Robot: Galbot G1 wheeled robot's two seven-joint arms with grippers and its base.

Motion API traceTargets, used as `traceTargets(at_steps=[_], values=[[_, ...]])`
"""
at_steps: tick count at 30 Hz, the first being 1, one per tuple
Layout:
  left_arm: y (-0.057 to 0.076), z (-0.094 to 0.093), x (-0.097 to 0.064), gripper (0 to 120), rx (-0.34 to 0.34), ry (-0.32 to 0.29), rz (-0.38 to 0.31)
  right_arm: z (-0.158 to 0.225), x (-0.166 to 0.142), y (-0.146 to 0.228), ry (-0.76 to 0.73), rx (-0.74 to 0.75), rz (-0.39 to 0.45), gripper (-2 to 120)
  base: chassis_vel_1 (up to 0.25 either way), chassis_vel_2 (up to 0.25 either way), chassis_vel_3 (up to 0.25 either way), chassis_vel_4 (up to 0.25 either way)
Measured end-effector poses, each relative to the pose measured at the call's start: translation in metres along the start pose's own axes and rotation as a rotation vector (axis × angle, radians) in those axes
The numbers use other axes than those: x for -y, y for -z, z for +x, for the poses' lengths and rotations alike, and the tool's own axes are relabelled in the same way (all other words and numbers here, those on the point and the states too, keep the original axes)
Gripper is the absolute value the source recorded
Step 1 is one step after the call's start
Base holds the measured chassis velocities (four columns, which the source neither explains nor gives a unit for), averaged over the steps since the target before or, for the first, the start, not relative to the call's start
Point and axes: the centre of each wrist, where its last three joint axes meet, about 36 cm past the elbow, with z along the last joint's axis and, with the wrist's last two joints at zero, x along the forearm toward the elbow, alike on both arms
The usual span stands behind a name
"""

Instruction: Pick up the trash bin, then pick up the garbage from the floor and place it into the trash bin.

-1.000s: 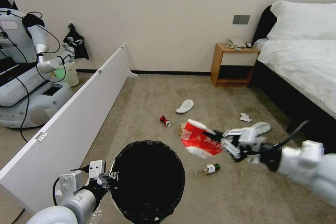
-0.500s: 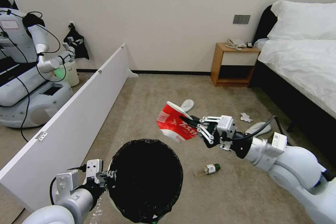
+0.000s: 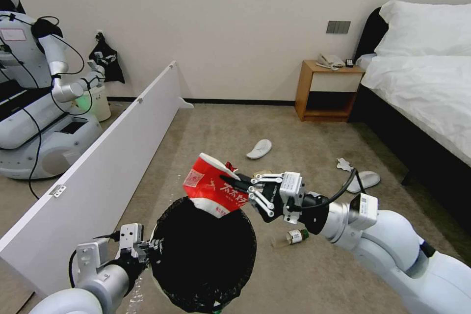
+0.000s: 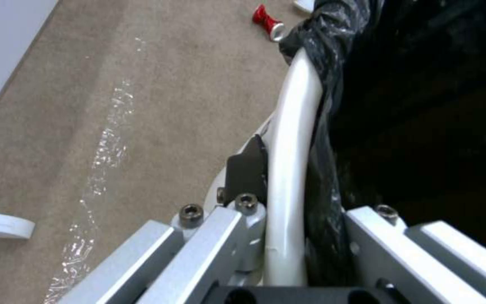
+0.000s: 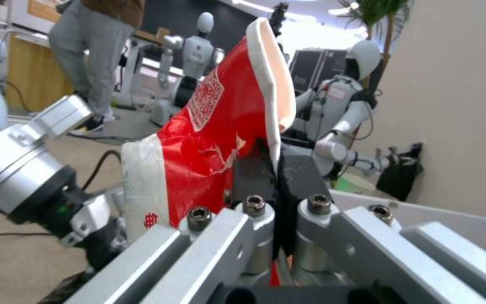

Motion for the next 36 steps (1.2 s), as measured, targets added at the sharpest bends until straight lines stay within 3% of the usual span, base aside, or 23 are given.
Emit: traceTargets(at_steps=[19,28,36], values=[[0.006,0.005,0.0,2,0.008,-0.021,0.024,0.025,-0.022,-0.05,0.011,-0.193,-0.035,0,0.0,0.0,0.0,0.0],[0.0,0.011,0.006,2,-0.026,-0.038,0.048,0.009,-0.039,-0.082,0.043,-0.226,-0.068,0,0.0,0.0,0.0,0.0],[0.004,0.018,0.009,2,-0.04,-0.053,0.08,-0.004,-0.048,-0.096,0.058,-0.236,-0.091,25,0.0,0.0,0.0,0.0]])
